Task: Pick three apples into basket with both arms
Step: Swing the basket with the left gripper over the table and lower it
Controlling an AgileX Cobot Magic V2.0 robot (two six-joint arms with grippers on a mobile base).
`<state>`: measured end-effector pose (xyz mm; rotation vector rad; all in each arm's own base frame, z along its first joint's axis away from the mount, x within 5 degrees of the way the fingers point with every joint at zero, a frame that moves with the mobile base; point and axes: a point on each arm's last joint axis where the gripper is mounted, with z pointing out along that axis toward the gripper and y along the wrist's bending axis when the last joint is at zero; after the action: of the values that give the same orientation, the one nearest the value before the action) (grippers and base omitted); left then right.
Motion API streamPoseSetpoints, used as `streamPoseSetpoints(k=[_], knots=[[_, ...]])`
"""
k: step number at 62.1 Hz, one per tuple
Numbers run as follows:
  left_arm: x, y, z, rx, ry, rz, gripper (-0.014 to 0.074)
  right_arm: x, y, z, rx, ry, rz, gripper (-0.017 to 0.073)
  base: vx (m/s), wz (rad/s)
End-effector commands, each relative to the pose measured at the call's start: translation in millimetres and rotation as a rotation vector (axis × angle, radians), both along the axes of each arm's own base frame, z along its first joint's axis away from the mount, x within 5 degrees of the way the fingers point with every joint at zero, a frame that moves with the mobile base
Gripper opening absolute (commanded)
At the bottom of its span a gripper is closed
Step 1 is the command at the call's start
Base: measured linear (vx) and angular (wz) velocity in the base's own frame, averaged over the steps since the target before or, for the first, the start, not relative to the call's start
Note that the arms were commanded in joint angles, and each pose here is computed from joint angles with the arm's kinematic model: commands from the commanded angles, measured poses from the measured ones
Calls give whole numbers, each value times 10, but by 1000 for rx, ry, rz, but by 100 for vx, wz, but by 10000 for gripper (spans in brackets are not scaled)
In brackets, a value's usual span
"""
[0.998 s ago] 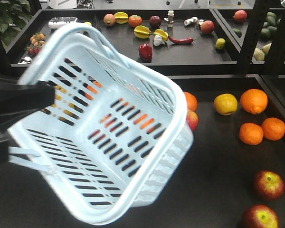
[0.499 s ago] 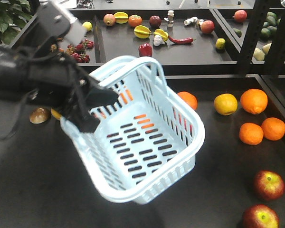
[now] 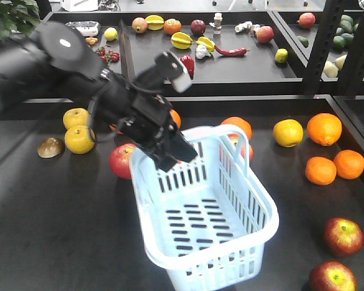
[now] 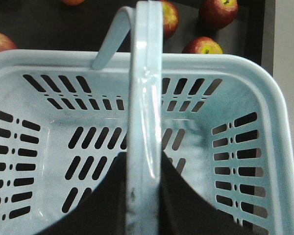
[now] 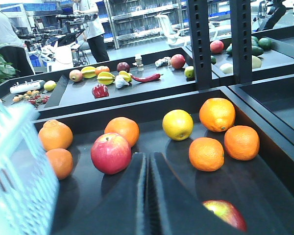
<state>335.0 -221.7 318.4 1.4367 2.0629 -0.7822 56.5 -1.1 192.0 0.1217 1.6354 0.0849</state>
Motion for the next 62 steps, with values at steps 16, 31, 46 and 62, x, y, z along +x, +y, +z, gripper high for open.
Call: streamPoseSetpoints(k=[16,31,46,62], knots=[[189,-144,33,-99,-42,21,-6,-1,-3,31,-16,-73,-4,-5,0,0],[219,-152,15,-102,-70,21,1,-1,-3,31,-16,-73,-4,-5,0,0],[218,-152,15,-102,-69,21,31,-1,-3,31,-16,-73,-4,-5,0,0],[219,-153,16,-104,-66,24,211,-1,-3,31,-16,-73,-4,-5,0,0]])
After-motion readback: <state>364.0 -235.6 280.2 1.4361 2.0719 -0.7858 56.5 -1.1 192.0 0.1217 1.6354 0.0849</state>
